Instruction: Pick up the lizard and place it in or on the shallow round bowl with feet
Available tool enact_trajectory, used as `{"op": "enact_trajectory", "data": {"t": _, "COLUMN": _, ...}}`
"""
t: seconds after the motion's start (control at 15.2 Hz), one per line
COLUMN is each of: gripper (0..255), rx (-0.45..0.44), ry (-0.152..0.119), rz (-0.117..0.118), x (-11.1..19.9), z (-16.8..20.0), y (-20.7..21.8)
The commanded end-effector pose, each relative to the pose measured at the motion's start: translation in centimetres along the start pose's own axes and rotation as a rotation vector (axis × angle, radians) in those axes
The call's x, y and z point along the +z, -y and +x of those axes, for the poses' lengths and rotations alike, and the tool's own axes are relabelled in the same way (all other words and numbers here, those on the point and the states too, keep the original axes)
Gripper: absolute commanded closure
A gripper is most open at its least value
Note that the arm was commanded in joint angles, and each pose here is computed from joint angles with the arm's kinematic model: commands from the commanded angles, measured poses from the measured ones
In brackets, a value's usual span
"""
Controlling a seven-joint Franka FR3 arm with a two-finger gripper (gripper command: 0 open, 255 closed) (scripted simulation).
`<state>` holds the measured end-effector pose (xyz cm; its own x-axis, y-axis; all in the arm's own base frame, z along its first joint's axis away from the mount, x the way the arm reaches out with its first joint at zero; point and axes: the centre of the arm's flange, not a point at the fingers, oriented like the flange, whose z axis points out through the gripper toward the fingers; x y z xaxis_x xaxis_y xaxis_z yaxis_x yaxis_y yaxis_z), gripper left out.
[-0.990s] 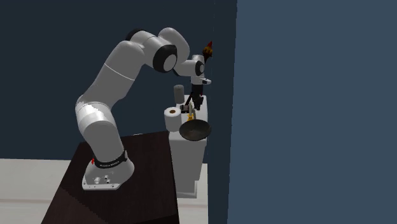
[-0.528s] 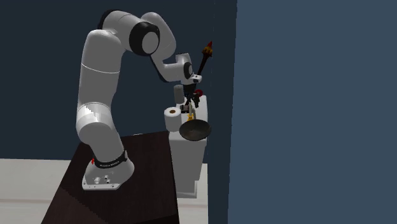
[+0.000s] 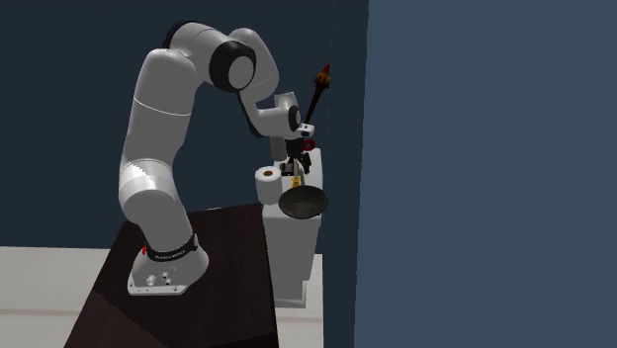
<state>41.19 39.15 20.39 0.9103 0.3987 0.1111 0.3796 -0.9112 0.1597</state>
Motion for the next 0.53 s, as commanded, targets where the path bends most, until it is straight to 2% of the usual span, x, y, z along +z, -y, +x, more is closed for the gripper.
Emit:
{"op": "enact_trajectory", "data": {"t": 0.0, "gripper": 0, "rx": 0.0, "ry": 0.0, "rz": 0.0, "x": 0.06, "z": 0.03, "y": 0.01}}
{"op": "enact_trajectory", "data": {"t": 0.26, "gripper": 0, "rx": 0.0, "ry": 0.0, "rz": 0.0, "x": 0.06, "z": 0.02, "y": 0.01}}
{"op": "enact_trajectory", "data": {"t": 0.33, "gripper": 255, "rx": 0.0, "ry": 0.0, "rz": 0.0, "x": 0.06, "z": 0.02, "y": 0.01}}
{"op": "enact_trajectory", "data": {"t": 0.46, "gripper": 255, "rx": 0.0, "ry": 0.0, "rz": 0.0, "x": 0.06, "z": 0.02, "y": 0.01}}
